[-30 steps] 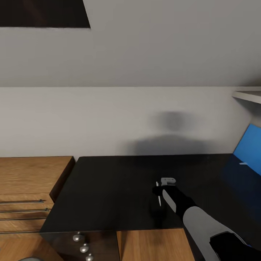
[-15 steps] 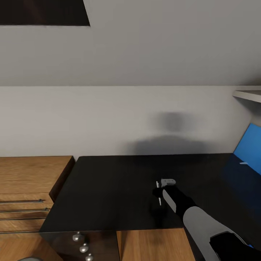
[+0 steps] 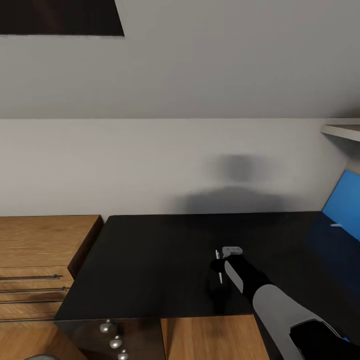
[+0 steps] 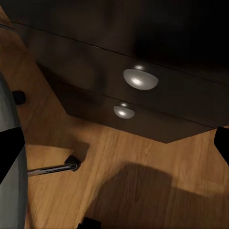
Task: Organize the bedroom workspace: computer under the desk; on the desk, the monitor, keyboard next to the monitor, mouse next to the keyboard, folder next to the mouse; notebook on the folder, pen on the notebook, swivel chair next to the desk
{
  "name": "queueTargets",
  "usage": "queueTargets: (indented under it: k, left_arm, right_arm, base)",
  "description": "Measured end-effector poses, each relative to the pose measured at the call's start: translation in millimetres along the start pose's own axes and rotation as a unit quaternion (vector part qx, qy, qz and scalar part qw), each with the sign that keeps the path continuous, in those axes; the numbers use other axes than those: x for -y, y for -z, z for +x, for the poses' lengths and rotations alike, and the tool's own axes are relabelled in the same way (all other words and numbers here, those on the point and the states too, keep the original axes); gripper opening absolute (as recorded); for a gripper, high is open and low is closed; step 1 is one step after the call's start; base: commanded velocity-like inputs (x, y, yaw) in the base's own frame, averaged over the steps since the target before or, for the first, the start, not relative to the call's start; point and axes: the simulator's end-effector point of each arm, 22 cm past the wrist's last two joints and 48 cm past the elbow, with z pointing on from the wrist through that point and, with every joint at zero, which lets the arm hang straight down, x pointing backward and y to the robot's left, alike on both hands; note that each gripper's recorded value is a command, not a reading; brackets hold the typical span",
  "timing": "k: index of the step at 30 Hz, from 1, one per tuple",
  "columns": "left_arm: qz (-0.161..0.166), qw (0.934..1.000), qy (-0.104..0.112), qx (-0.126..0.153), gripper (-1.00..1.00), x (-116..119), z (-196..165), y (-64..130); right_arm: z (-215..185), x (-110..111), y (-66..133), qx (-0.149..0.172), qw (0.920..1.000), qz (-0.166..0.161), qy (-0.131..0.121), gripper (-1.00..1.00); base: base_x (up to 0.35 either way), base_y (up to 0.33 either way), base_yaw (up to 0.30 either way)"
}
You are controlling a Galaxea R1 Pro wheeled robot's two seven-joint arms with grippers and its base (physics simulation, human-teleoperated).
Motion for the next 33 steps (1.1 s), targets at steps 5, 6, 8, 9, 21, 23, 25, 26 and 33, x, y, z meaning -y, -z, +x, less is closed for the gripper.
queueTargets:
  k: [5,6,8,9,21,23,25,26,33]
  left_arm:
    - [0.0,1.0,0.0,0.0,1.0,0.0,0.0,0.0]
    - [-0.001,1.0,-0.001,0.003,1.0,-1.0,-2.8,-0.1]
    - [0.0,1.0,0.0,0.003,1.0,1.5,-1.8,0.2]
    - [0.0,1.0,0.0,0.003,1.0,1.5,-1.8,0.2]
    - [0.0,1.0,0.0,0.003,1.0,-0.4,0.1,-4.2]
    - [0.0,1.0,0.0,0.003,1.0,-0.6,1.4,-6.3]
    - [0.0,1.0,0.0,0.003,1.0,-0.7,2.8,-8.5]
    - [-0.001,1.0,0.0,0.003,1.0,-0.9,2.8,-8.5]
    - [-0.001,1.0,-0.001,0.003,1.0,-1.9,4.8,-11.8]
  right_arm:
    - [-1.1,0.4,0.2,0.001,1.0,0.0,-0.001,1.0]
    - [0.7,-0.9,0.2,-0.003,1.0,-0.002,-0.005,1.0]
    - [2.6,-4.0,0.5,-0.008,0.9999,-0.005,-0.006,1.0]
    - [3.2,-4.1,0.5,-0.01,0.9999,-0.005,-0.006,1.0]
    - [1.4,-11.0,-3.0,-0.004,0.9999,-0.01,-0.007,1.0]
    - [2.4,-11.0,-5.2,-0.004,0.9999,-0.01,-0.007,1.0]
    - [3.4,-11.1,-7.5,-0.004,0.9999,-0.01,-0.007,1.0]
    - [3.6,-11.3,-7.5,-0.004,0.9999,-0.01,-0.006,1.0]
    - [5.6,-11.1,-11.0,-0.004,0.9999,-0.01,-0.006,1.0]
  base:
    - [0.0,0.0,0.0]
    - [0.0,0.0,0.0]
    - [0.0,0.0,0.0]
    - [0.0,0.0,0.0]
    - [0.0,0.0,0.0]
    - [0.0,0.0,0.0]
    - [0.0,0.0,0.0]
    - [0.0,0.0,0.0]
    - [0.0,0.0,0.0]
